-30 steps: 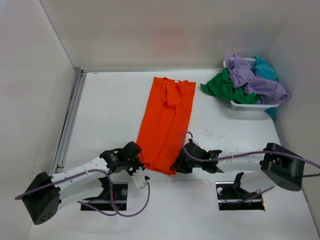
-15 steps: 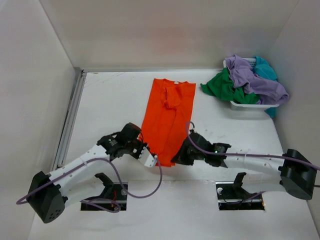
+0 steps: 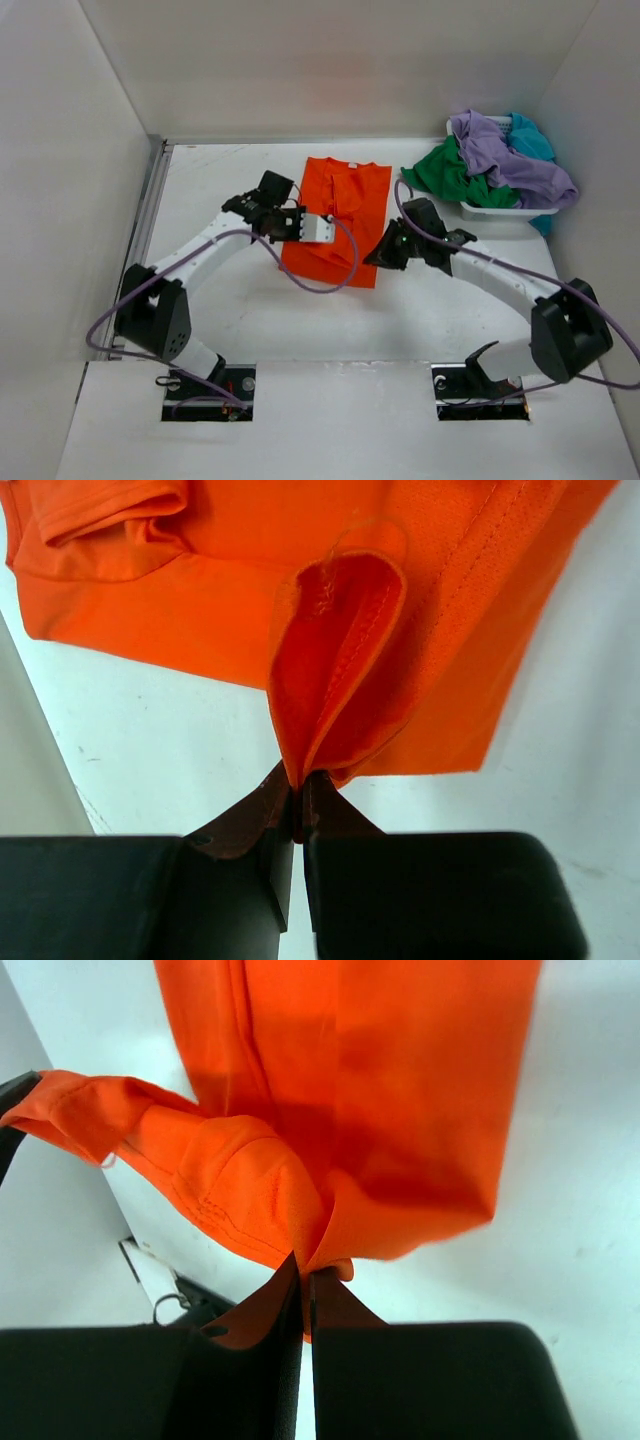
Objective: Fold and stack the t-shirts
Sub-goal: Fold the folded rectangular tshirt in 1/3 of the way
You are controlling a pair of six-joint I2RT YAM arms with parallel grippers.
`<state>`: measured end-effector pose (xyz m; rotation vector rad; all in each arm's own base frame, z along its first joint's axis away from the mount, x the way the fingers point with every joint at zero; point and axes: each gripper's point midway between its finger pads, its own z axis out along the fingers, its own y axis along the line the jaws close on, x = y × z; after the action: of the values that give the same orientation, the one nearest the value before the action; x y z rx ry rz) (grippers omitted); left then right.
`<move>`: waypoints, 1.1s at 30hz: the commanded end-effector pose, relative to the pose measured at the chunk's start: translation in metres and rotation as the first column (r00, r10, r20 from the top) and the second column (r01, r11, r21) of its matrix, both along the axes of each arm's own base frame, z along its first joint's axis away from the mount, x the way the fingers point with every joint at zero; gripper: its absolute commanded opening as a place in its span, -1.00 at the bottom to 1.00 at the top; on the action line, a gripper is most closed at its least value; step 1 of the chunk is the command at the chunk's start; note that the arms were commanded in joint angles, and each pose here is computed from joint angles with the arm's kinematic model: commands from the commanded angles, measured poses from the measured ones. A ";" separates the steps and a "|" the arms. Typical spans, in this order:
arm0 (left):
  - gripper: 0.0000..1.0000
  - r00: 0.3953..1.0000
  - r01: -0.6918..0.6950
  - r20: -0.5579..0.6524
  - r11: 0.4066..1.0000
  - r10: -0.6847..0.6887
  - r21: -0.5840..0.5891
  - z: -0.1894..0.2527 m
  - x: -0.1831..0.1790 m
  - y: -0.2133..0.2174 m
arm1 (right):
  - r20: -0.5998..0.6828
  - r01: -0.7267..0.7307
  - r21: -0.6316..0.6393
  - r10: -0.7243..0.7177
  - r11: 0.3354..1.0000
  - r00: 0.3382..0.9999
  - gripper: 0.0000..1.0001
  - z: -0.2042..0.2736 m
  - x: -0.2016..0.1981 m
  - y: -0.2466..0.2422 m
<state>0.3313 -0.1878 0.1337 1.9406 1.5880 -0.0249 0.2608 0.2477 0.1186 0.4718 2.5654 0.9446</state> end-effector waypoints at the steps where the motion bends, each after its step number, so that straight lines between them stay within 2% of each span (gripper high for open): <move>1: -1.00 0.997 -0.082 -0.002 0.994 0.082 -0.078 0.016 0.033 -0.010 | 0.053 -0.075 0.015 0.074 0.997 0.996 -0.88 0.015 0.032 -0.004; 10: -0.96 0.993 -0.114 -0.004 0.989 0.114 -0.089 -0.003 0.096 -0.034 | 0.014 -0.059 0.048 0.058 0.997 0.998 -0.88 -0.001 0.097 -0.017; 19: -0.91 0.992 -0.126 -0.006 0.990 0.126 -0.059 -0.034 0.142 -0.031 | -0.036 -0.002 0.058 0.004 0.998 0.999 -0.83 -0.034 0.144 -0.034; 26: -0.83 0.986 -0.167 -0.026 0.985 0.166 -0.034 -0.056 0.158 -0.022 | -0.037 0.012 0.076 -0.009 0.997 0.999 -0.28 -0.042 0.164 -0.041; 30: -0.65 0.972 -0.235 0.009 0.971 0.235 -0.039 -0.058 0.175 -0.012 | -0.004 0.054 0.080 -0.054 0.995 0.999 -0.26 -0.033 0.185 -0.058; 33: -0.36 0.949 -0.305 0.050 0.948 0.310 -0.085 -0.047 0.195 -0.009 | 0.031 0.073 0.086 -0.076 0.994 0.997 -0.26 -0.021 0.200 -0.067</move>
<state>0.4877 -0.1954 0.0483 1.7844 1.8328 0.0211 0.4287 0.1885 0.0690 0.6306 2.5837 1.0009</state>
